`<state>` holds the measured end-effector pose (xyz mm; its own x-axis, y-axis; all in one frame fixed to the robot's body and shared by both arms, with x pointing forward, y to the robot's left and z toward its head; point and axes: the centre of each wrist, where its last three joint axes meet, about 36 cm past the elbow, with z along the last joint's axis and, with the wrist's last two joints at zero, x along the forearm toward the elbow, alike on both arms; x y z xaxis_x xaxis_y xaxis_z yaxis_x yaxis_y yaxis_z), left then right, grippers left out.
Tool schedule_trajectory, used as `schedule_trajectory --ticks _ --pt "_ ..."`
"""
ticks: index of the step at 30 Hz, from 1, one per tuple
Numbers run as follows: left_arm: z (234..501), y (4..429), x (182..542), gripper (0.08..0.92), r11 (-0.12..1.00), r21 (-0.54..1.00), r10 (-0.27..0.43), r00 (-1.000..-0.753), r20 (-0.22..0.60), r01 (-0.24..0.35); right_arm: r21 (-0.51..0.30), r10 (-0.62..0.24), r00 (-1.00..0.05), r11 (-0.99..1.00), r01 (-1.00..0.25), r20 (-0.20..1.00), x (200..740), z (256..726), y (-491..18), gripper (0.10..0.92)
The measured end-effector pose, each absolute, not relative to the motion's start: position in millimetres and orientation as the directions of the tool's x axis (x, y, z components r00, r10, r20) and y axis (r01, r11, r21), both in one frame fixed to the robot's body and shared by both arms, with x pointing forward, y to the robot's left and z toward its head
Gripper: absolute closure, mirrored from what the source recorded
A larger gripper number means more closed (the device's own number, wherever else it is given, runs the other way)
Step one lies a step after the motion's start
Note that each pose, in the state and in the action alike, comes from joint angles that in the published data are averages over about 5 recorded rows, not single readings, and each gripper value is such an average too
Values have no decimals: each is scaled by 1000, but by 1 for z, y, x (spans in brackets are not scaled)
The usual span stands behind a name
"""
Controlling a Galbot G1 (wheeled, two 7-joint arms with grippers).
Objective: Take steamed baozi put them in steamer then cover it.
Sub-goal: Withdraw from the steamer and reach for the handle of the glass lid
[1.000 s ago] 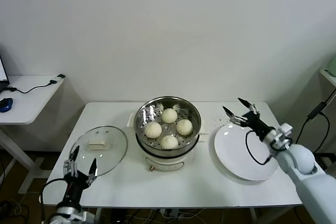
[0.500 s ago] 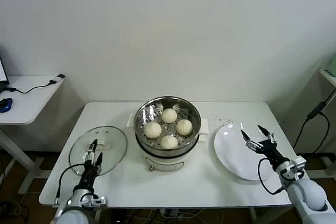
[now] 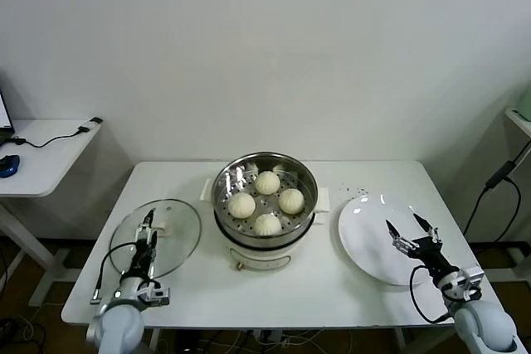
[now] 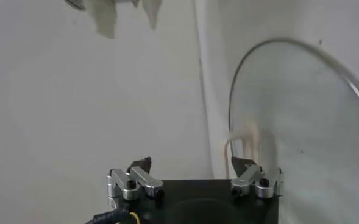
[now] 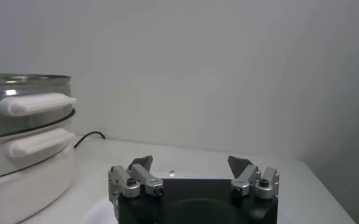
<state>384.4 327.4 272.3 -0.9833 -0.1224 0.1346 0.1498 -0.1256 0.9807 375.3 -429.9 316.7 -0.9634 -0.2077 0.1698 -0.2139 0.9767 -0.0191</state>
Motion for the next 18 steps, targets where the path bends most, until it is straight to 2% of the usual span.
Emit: schedule_trajectory --ticks 14,18 --pt "259 341 424 177 -140 980 -161 -979 122 145 -37 -190 -964 979 -200 188 367 303 -428 200" --pt "258 340 432 233 -129 982 -158 -981 114 135 -43 -187 -963 979 -199 193 365 299 -428 200"
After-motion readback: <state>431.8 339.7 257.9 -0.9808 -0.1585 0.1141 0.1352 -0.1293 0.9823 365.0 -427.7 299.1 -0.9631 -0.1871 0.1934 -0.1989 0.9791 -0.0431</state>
